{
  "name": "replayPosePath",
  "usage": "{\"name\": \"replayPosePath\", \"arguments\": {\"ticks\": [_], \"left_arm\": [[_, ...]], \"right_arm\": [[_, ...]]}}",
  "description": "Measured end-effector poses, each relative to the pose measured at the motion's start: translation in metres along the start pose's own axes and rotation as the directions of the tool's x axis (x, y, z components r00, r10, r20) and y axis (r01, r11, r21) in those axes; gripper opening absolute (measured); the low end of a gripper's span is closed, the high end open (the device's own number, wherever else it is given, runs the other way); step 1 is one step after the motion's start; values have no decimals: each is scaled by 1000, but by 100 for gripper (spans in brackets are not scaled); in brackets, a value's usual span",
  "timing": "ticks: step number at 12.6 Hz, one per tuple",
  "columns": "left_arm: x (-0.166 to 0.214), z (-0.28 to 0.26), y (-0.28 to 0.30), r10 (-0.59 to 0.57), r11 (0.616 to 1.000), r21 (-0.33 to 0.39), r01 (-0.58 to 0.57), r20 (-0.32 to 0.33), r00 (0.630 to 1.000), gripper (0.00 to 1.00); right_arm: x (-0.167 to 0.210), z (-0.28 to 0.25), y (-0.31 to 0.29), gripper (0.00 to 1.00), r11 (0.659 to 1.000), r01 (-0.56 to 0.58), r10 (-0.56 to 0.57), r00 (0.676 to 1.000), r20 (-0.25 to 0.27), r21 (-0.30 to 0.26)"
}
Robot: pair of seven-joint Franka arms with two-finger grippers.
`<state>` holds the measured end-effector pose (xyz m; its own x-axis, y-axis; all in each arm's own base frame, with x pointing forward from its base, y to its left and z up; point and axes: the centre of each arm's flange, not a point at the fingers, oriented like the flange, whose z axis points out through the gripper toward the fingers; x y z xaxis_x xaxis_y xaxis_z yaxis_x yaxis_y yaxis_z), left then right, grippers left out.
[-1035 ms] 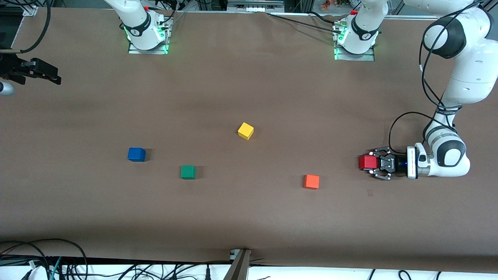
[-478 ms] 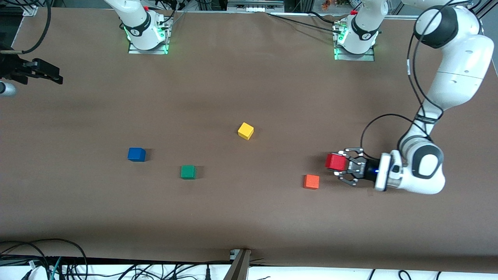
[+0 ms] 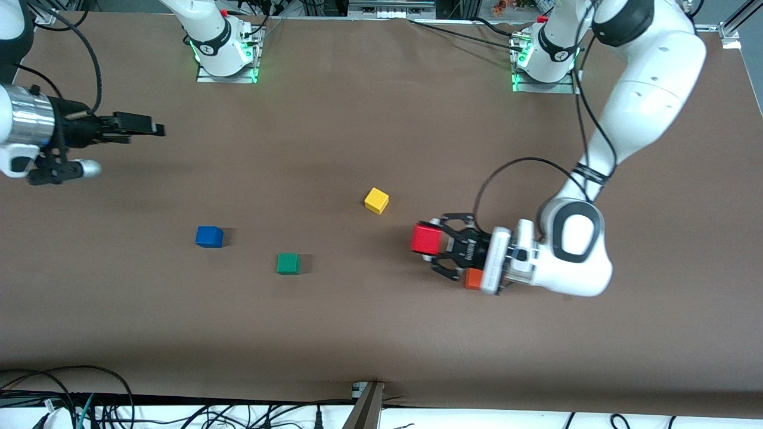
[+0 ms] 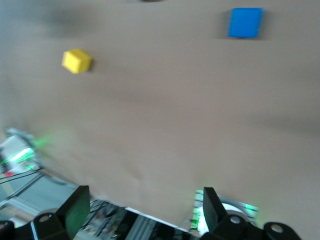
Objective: Pass red block to right arm, stack on blue
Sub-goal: 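Carry the red cube with the left gripper while the right gripper approaches, then grasp the red cube with the right gripper from the left gripper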
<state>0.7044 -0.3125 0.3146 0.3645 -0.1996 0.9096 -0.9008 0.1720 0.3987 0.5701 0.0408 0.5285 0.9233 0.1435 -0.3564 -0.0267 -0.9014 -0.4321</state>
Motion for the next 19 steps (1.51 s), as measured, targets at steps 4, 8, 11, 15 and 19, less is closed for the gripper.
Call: {"name": "replayPosePath", "arguments": {"ticks": [4, 8, 11, 15, 19], "left_arm": [[51, 106, 23, 7, 1000, 25, -5, -61, 998, 56], [102, 154, 50, -31, 997, 68, 44, -174, 984, 56], [131, 172, 72, -47, 995, 73, 68, -248, 968, 56], [133, 173, 73, -78, 993, 68, 98, -257, 963, 56], [131, 173, 72, -80, 993, 68, 100, -256, 963, 56]], "right_arm": [[36, 31, -27, 100, 916, 37, -61, 997, 46, 400], [59, 42, -33, 100, 749, 14, -43, 999, 27, 662], [75, 61, -23, 100, 628, -27, 47, 999, -3, 778], [74, 56, -52, 100, 562, -3, 91, 994, -59, 827], [65, 67, -115, 100, 565, -77, 181, 983, -32, 822]]}}
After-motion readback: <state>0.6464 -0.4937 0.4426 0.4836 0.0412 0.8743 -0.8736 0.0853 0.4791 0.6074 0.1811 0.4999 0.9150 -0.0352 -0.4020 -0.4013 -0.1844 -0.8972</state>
